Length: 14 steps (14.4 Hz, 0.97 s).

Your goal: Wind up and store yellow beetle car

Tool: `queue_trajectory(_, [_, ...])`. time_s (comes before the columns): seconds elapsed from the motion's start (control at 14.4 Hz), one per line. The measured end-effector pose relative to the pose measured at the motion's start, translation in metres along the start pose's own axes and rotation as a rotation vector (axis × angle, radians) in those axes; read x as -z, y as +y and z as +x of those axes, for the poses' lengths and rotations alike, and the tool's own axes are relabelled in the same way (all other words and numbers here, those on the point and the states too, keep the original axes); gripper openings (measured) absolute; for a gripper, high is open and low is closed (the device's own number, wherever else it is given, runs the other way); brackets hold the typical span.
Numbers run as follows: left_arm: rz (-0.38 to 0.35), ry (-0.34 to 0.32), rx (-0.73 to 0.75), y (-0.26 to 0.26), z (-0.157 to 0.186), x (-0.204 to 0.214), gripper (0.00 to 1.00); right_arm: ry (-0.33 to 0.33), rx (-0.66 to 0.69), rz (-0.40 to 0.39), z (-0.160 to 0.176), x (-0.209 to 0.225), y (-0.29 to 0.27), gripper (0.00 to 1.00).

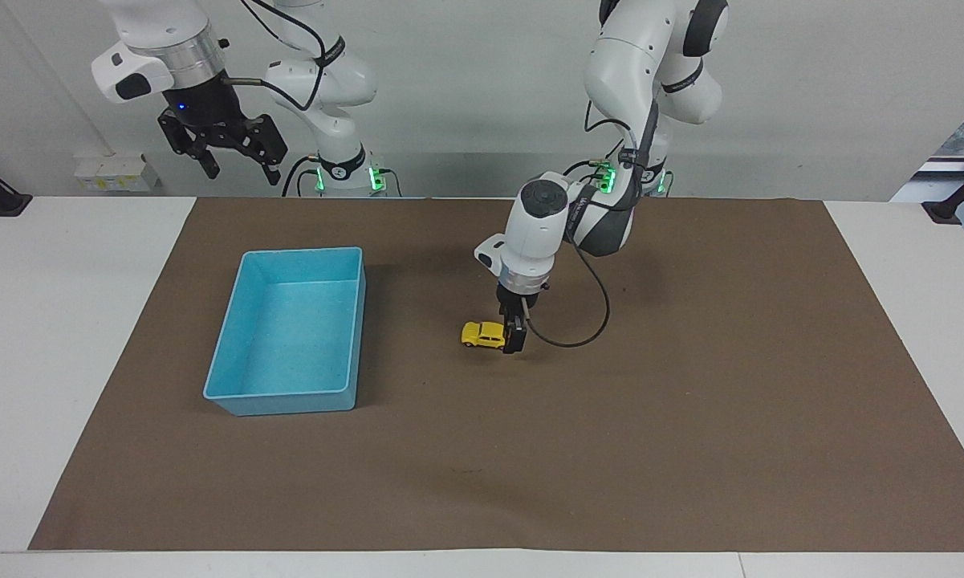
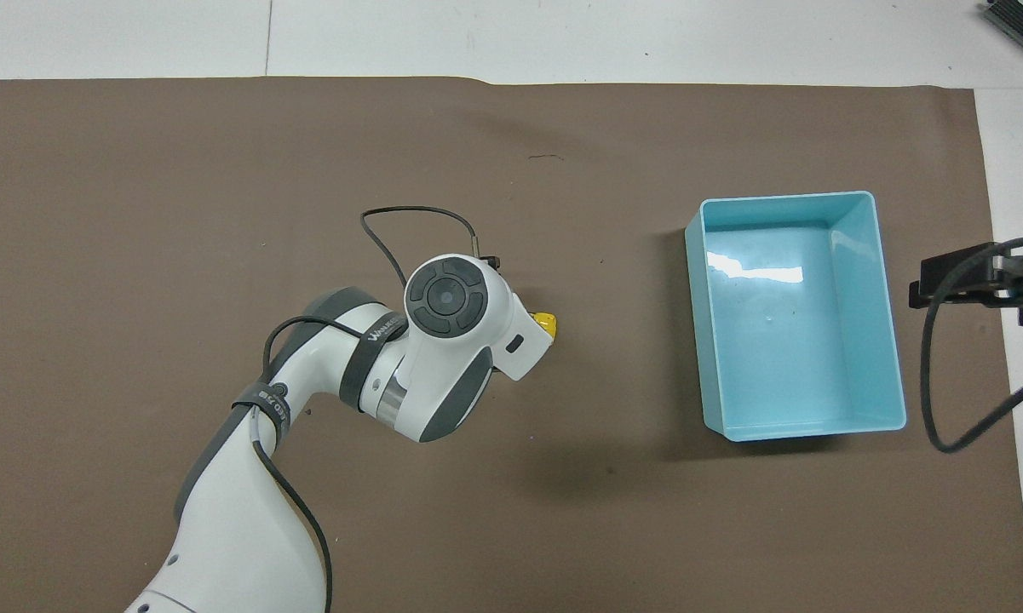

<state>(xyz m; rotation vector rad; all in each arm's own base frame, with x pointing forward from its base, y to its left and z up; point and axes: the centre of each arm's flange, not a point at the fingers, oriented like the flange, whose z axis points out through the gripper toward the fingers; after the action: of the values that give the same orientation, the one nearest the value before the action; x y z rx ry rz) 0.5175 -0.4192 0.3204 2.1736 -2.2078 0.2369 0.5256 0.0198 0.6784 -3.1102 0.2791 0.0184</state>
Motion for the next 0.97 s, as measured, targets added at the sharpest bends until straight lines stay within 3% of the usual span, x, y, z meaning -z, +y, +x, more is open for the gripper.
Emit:
queue_trajectory(0.62, [-0.017, -0.009, 0.023, 0.018, 0.014, -0.008, 0.98, 0.000, 0.000, 0.000, 0.000, 0.000, 0.000, 1.00])
queue_trajectory(0.69, [-0.018, -0.010, 0.033, 0.019, 0.014, -0.009, 0.93, 0.000, 0.000, 0.000, 0.000, 0.000, 0.000, 1.00])
queue_trajectory(0.97, [-0.003, -0.004, 0.045, 0.014, 0.011, -0.005, 0.43, 0.000, 0.000, 0.000, 0.000, 0.000, 0.000, 1.00])
